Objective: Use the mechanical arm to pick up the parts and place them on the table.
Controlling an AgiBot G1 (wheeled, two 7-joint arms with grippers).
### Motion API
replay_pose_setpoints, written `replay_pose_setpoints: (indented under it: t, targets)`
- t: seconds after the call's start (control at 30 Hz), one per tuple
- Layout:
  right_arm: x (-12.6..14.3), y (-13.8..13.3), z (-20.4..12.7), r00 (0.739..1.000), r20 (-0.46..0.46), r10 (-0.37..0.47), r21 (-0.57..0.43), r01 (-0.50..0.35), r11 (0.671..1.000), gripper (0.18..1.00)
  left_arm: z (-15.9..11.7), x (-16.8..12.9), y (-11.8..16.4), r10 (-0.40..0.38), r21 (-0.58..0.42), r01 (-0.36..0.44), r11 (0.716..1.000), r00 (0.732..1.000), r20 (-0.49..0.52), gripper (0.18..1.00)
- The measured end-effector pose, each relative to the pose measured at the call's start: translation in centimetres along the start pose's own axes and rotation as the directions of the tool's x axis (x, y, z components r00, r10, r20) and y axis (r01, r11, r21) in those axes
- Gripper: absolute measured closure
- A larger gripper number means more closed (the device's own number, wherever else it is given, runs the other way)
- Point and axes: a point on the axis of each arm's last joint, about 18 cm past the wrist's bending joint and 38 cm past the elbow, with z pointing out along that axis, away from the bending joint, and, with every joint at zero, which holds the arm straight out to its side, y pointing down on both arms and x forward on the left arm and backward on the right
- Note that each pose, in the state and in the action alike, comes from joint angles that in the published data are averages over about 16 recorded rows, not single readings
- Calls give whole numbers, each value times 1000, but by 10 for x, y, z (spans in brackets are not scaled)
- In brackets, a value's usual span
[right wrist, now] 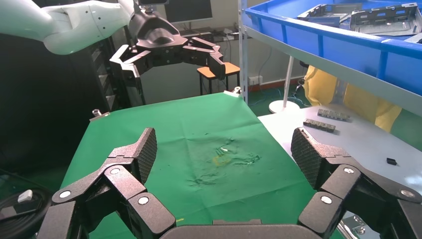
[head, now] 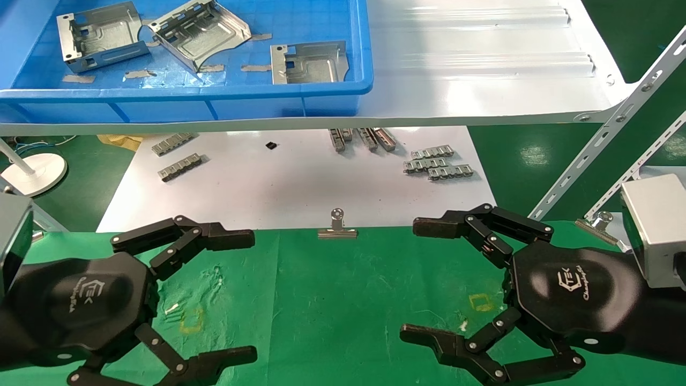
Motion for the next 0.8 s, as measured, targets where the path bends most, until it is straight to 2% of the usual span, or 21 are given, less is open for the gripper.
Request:
replay_pose_setpoints:
  t: [0.33,0.53,0.8]
  targets:
    - [0,0,0,1000,0,0,0,0,1000,225,0,0,0,0,0,0,1000,1000,0,183]
    - [0,0,0,1000,0,0,0,0,1000,296,0,0,0,0,0,0,1000,1000,0,183]
    - [0,0,0,1000,0,0,0,0,1000,456,0,0,0,0,0,0,1000,1000,0,183]
